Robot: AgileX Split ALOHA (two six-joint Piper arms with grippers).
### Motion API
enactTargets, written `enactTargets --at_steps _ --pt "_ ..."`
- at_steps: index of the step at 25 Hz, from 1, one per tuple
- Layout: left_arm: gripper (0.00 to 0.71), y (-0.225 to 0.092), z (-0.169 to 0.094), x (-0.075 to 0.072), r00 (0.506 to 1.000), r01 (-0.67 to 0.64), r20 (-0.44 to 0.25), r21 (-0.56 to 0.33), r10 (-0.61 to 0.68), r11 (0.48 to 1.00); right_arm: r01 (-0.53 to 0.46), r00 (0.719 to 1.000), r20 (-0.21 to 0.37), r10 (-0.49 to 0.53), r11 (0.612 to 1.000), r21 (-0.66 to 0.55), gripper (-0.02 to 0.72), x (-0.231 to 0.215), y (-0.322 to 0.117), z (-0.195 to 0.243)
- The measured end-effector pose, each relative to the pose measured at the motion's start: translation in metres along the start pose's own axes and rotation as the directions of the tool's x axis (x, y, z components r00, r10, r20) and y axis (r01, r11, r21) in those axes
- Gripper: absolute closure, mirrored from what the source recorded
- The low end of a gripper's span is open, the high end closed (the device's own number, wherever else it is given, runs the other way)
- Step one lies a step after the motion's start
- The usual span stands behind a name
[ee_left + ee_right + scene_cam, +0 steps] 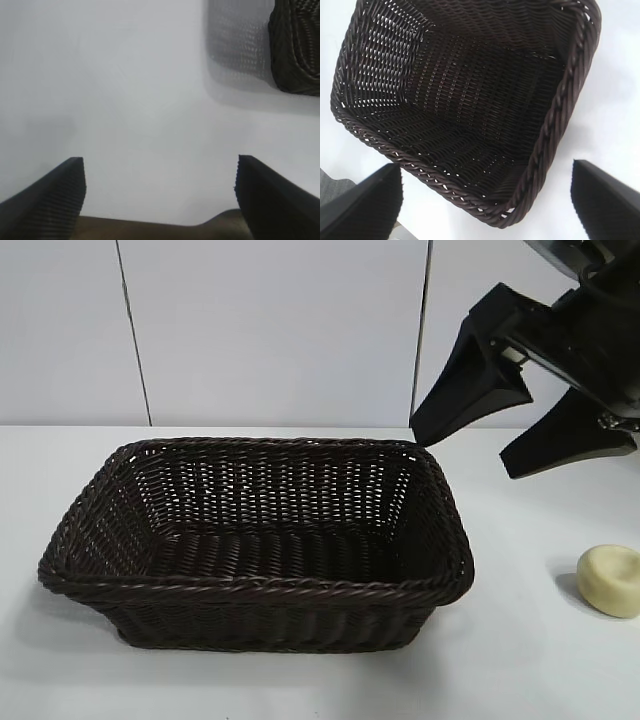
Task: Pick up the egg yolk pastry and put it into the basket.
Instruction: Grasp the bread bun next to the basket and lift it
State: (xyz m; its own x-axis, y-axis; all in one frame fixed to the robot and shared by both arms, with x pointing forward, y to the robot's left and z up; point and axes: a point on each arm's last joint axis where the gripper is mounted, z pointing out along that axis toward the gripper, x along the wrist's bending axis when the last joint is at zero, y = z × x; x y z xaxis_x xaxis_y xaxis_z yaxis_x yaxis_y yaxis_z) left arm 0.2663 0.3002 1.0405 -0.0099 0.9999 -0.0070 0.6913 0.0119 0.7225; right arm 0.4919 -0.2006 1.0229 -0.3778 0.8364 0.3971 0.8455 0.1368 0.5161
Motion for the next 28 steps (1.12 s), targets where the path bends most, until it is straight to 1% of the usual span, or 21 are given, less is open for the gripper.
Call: enactTargets --at_steps 4,12,19,22,28 --pt "0.115 -0.010 -0.013 -0.001 1.000 -0.015 0.011 -0.102 0.016 0.995 -0.008 1.000 0.000 0.008 1.000 0.000 0.050 0.000 0.000 0.000" --pt "0.115 -0.022 -0.025 0.000 1.000 -0.020 0.006 -0.213 0.021 0.977 -0.017 1.000 0.000 0.017 1.000 0.000 0.050 0.000 0.000 0.000" --pt "0.115 -0.023 -0.026 0.000 1.000 -0.020 0.004 -0.218 0.021 0.976 -0.057 0.998 0.006 0.057 0.998 0.000 0.050 0.000 0.000 0.000" --pt "0.115 -0.023 -0.026 0.000 1.000 -0.020 0.004 -0.218 0.021 0.976 -0.072 0.997 0.031 0.072 0.997 0.007 0.050 -0.003 0.000 -0.001" --pt "0.115 -0.023 -0.026 0.000 1.000 -0.020 0.004 -0.218 0.021 0.976 -0.150 0.982 0.126 0.144 0.988 0.041 0.050 -0.029 -0.001 -0.014"
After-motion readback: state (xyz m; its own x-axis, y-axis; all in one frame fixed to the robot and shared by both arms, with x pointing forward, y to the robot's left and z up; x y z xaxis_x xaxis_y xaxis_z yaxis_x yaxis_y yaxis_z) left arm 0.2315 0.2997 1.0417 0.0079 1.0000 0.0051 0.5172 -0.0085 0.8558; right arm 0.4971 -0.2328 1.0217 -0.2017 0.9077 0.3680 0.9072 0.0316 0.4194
